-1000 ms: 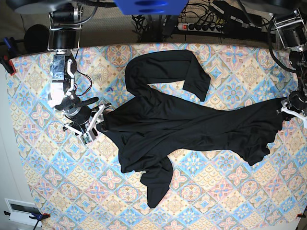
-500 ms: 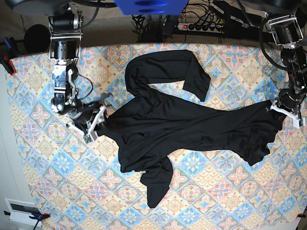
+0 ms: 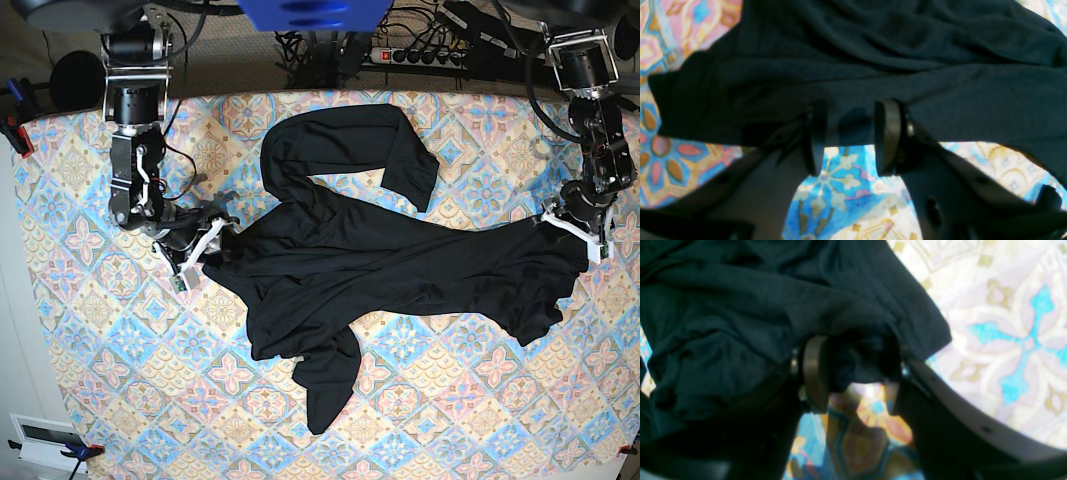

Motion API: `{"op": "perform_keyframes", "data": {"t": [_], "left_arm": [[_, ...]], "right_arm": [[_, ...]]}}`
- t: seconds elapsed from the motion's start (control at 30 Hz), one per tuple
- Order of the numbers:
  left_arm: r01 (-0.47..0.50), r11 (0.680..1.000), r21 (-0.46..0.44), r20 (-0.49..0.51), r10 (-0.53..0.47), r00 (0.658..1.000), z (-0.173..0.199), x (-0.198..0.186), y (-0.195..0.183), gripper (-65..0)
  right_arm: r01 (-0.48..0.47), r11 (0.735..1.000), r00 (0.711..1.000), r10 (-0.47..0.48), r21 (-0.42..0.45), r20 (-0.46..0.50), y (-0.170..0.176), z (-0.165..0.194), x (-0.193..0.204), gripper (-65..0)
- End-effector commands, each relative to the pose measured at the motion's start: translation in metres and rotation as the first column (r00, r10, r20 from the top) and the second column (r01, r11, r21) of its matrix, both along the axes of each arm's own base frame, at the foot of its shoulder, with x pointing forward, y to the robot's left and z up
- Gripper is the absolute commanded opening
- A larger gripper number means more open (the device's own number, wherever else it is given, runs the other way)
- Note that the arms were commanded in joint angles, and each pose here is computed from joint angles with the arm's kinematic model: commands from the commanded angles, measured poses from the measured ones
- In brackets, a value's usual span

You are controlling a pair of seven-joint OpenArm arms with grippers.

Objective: Layout the t-shirt on the table in an organized manner, then fold the t-shirt properly
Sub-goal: 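Grasp the shirt edges with both grippers and stretch them apart, then drag the shirt hem with the left gripper outward to spread it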

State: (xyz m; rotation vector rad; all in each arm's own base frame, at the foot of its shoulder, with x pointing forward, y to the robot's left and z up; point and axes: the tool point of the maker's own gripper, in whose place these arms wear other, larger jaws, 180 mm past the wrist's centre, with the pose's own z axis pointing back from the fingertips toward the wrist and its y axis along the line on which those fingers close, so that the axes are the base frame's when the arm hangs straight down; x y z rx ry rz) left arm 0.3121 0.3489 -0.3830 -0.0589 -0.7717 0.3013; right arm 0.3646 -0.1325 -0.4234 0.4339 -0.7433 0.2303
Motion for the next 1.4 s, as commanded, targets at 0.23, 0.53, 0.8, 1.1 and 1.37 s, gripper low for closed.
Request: {"op": "perform_keyframes", "data": {"t": [0.23,0.53,0.8,1.1,1.37], "left_arm": [[0.004,1.0,0.001,0.056,-0.004,0.998,0.014,0.011,-0.002,-43.7],[0.039,0.999,0.001,0.101,-0.039,0.994,0.027,0.033,-0.014,-50.0],[0.04,0.999,0.007,0.211,-0.041,0.977,0.068,0.074,-0.016,-50.0],[0.101,0.995,-0.012,0.179,-0.097,0.979,0.058,0.136,-0.068,-49.4],[0.31,0.95,0.038,0.011,-0.311,0.95,0.017,0.151,-0.144,-32.7]], "right_arm": [[0.01,0.999,0.998,-0.008,-0.03,0.056,-0.008,0.023,0.029,-60.0],[0.253,0.967,0.954,-0.256,0.037,0.158,-0.087,0.063,0.046,-65.0],[0.36,0.931,0.922,-0.343,-0.067,0.181,-0.158,0.065,0.002,-65.0],[0.373,0.919,0.919,-0.347,-0.129,0.187,-0.177,0.066,-0.023,-65.0],[0.359,0.923,0.918,-0.323,-0.139,0.231,-0.173,0.081,-0.018,-65.0]]}}
